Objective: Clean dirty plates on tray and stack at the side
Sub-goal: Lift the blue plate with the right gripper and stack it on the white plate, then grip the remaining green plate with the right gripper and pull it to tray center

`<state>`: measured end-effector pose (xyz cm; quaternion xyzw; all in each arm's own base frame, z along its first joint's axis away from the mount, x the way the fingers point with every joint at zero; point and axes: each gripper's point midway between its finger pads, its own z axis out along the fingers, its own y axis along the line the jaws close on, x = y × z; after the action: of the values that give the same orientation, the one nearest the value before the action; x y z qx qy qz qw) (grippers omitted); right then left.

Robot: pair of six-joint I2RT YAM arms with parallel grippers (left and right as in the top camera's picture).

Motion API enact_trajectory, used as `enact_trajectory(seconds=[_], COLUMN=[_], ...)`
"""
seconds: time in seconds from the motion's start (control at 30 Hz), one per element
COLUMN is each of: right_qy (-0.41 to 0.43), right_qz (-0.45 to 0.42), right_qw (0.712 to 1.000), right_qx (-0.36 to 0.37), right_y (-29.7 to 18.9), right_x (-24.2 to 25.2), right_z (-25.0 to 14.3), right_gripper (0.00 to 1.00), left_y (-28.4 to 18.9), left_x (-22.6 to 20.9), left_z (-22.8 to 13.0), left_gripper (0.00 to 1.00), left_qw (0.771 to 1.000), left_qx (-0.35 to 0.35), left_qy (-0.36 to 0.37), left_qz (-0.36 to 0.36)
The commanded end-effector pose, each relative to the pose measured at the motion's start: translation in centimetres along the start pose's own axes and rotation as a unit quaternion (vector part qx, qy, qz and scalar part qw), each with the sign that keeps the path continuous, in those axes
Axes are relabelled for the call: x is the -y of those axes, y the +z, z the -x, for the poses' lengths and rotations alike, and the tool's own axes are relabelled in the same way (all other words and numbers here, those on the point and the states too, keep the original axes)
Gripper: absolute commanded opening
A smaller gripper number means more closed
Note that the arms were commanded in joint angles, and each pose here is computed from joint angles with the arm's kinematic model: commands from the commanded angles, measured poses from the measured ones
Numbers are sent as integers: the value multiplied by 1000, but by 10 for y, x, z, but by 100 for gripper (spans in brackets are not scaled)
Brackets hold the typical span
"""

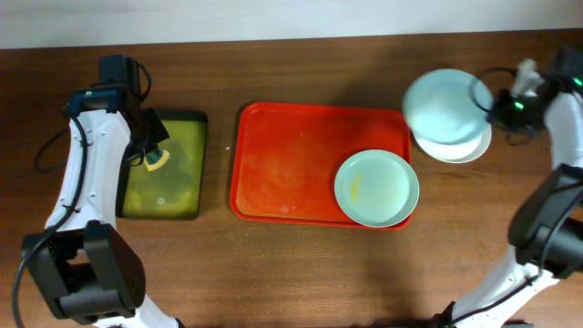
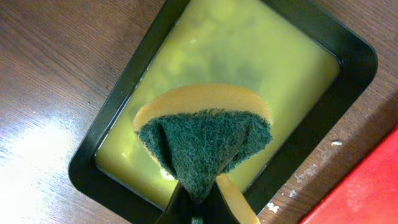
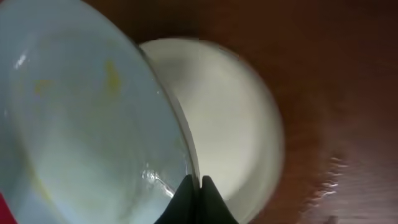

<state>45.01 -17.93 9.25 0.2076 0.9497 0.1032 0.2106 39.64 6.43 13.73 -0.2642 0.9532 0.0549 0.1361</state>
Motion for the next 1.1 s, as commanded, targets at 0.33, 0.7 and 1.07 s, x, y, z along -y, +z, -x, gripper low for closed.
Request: enact_trajectory(seconds=[0.33, 0.7, 1.07], right_qy=[48, -59, -39], right_qz=[47, 25, -11], right_qw=[998, 995, 987], right_qx=[0, 72, -159], right_y=[51, -101, 6], right_x=[-4, -117, -106], right_z=[-36, -46, -204], right_gripper=[71, 98, 58], left_y=[-1, -1, -1], left_x=[-2, -1, 0], left_z=[1, 2, 2], left_gripper=[0, 0, 0], left_qw=[1000, 1000, 1000], left_qx=[5, 8, 7], left_qy=[6, 6, 6], left_qz=[4, 2, 0])
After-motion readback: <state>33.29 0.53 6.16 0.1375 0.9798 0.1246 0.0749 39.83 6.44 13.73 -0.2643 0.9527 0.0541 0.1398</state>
